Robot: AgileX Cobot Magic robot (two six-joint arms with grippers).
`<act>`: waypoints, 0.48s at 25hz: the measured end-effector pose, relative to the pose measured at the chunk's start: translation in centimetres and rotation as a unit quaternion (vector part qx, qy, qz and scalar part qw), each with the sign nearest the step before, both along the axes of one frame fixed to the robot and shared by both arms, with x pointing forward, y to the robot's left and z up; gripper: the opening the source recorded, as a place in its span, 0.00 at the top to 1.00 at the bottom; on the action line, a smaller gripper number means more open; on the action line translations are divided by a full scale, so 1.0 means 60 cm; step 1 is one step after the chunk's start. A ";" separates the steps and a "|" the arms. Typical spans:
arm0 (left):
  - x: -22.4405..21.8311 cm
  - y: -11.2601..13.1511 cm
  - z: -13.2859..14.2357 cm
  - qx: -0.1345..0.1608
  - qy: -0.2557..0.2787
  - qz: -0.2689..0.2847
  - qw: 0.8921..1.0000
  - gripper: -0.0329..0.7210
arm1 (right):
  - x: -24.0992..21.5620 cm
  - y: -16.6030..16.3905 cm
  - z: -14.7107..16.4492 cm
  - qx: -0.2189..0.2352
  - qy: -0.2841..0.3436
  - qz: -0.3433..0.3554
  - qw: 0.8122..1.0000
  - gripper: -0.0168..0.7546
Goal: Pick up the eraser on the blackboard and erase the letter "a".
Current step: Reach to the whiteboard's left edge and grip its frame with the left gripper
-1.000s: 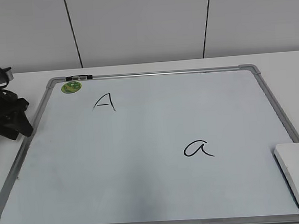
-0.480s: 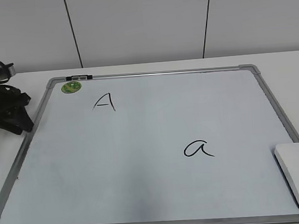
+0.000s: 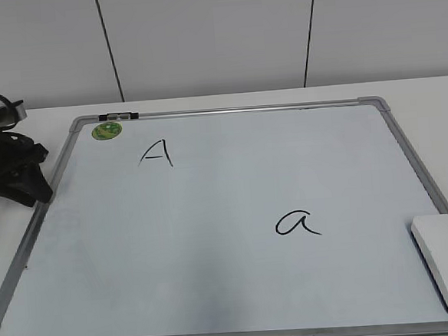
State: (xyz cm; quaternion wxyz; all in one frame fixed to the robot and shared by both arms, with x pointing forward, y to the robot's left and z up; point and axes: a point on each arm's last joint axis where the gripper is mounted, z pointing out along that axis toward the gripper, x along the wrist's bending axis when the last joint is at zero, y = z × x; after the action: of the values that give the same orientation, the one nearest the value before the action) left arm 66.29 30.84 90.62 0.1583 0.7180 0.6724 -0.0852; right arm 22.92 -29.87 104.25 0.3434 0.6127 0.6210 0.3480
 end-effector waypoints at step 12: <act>0.001 0.012 -0.014 -0.008 0.010 0.013 1.000 0.69 | 0.000 0.000 0.000 0.000 0.000 0.000 1.000 0.22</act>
State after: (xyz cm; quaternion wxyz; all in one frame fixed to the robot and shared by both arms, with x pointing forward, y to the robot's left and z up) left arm 66.34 31.56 89.75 0.1579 0.7074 0.6823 -0.0959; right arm 22.92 -29.87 104.25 0.3434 0.6127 0.6210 0.3480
